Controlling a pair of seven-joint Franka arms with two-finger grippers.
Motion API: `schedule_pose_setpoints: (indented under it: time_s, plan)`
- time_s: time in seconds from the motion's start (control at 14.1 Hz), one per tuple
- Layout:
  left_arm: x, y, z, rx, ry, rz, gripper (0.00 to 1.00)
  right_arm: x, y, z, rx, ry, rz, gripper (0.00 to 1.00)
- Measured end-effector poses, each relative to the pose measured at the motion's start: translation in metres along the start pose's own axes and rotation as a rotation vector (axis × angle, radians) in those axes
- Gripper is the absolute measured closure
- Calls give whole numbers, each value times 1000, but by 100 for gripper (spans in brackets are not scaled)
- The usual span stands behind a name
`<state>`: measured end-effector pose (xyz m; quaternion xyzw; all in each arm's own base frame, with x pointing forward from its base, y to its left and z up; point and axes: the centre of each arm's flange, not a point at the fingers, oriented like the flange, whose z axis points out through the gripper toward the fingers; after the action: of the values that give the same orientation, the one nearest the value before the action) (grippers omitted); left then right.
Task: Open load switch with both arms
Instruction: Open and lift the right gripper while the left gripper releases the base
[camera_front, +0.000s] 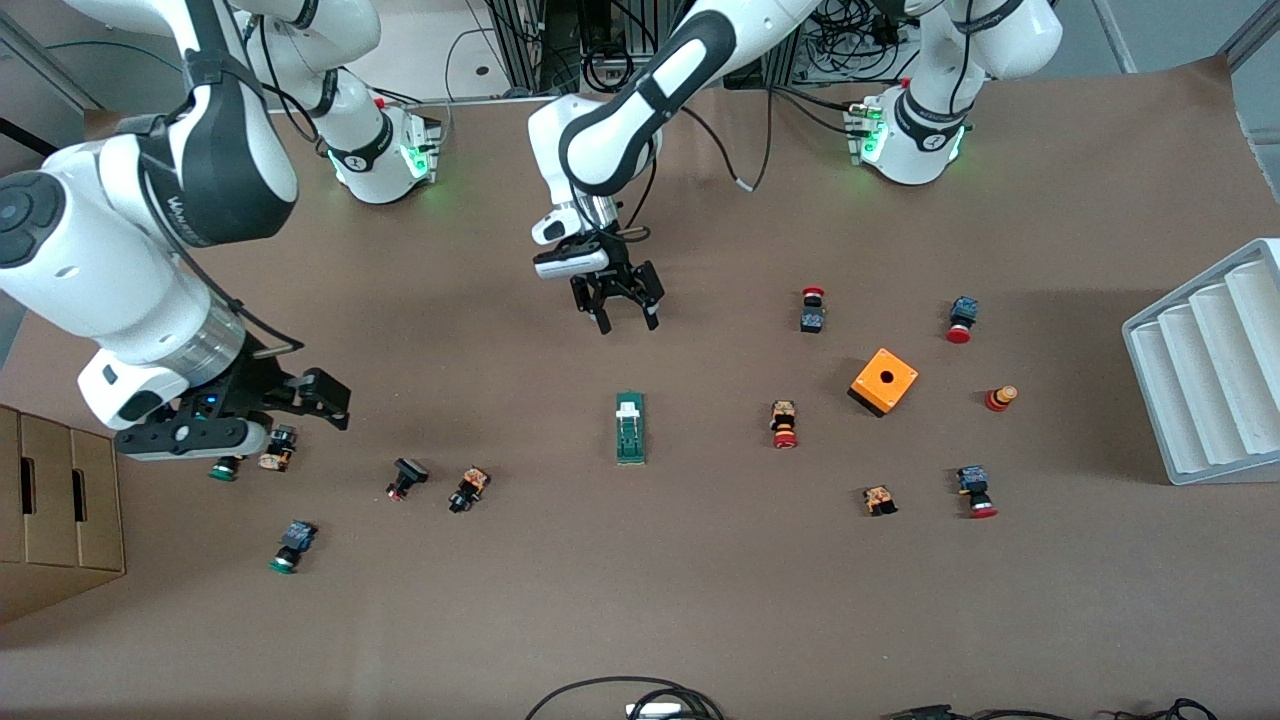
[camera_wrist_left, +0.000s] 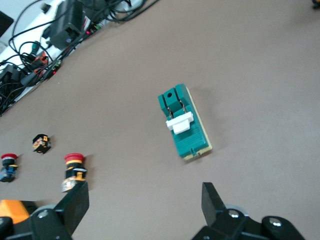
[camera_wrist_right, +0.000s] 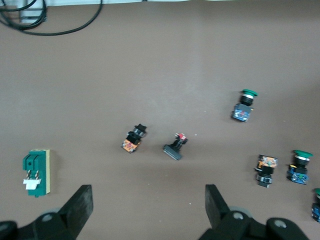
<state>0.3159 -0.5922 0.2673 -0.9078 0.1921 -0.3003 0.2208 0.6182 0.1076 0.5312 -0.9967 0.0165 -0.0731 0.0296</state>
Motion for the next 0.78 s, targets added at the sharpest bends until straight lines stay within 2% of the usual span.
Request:
schedule_pose_setpoints:
  time_s: [0.14, 0.28, 0.43, 0.78]
  plan:
    - [15, -24, -11, -3, -63, 36, 0, 4, 24, -2, -5, 2, -13, 0]
    - [27, -43, -14, -10, -123, 16, 0, 7, 51, -5, -12, -6, -69, 0]
    - [38, -57, -15, -21, -153, 9, 0, 6, 61, -9, -13, -19, -92, 0]
    - [87, -131, -18, -105, -266, 121, 0, 4, 65, -15, -14, -43, -90, 0]
